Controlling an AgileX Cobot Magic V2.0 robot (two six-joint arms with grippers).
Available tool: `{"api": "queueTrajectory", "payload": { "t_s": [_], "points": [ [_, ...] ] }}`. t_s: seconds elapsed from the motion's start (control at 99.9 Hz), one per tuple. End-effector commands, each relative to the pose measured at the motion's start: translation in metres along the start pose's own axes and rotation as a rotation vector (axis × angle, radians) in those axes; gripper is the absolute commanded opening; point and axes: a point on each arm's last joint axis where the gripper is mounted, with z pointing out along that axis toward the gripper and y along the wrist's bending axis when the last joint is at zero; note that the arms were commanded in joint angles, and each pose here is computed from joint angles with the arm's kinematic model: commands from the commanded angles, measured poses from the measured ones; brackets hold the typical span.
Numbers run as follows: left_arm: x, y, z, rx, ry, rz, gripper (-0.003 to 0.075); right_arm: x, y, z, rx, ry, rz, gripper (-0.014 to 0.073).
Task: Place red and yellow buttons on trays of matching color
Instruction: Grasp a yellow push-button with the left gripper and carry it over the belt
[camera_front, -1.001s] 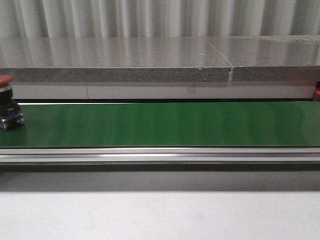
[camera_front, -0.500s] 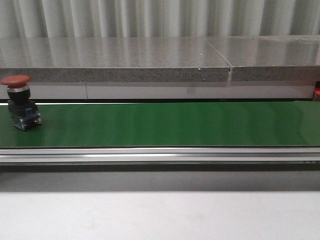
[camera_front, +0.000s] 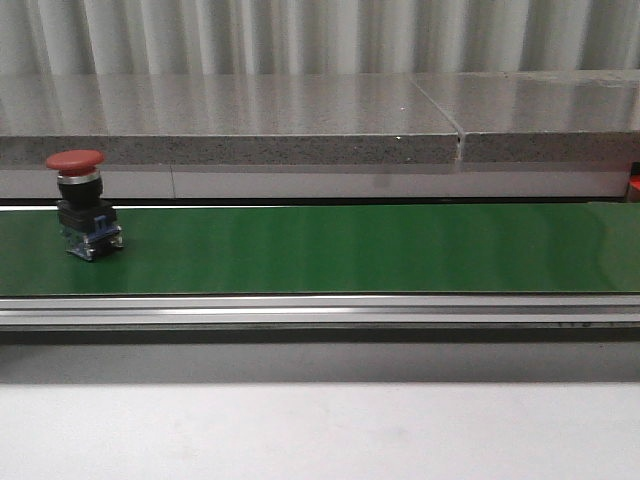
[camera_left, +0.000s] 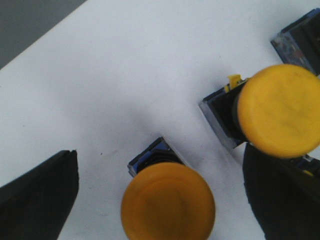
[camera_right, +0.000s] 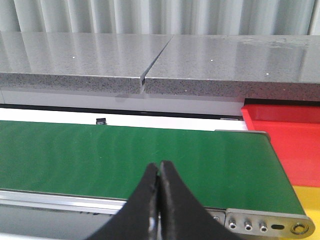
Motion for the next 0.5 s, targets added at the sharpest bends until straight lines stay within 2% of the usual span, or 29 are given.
{"api": "queueTrajectory", "payload": {
  "t_s": [0.0,0.14,0.23,0.35,0.49],
  "points": [
    [-0.0120,-0.0018,-0.0113,0.020,-0.072,-0.009,0.0627,-0.0080,0.0013,-0.0016,-0.014,-0.099,-0.021,-0.0067],
    [-0.0112,-0.0020,-0.0070,0.018,-0.058,-0.012,0.0609,-0.0080,0.0013,-0.0016,-0.014,-0.099,-0.021,-0.0067],
    [-0.0111,-0.0021,-0.0063,0.019,-0.056,-0.013,0.0542,-0.0080,0.0013,-0.0016,-0.014,-0.099,-0.021,-0.0067],
    [-0.0107,-0.0020,-0.0063,0.018,-0.052,-0.014,0.0357,-0.0080,0.0013,-0.0016,-0.014,-0.099,-0.021,-0.0067],
    [-0.0097,-0.0015,-0.0084,0.014,-0.043,-0.014,0.0076,-0.0080,0.0013,-0.0016,-0.014,-0.099,-0.021,-0.0067]
  ]
}}
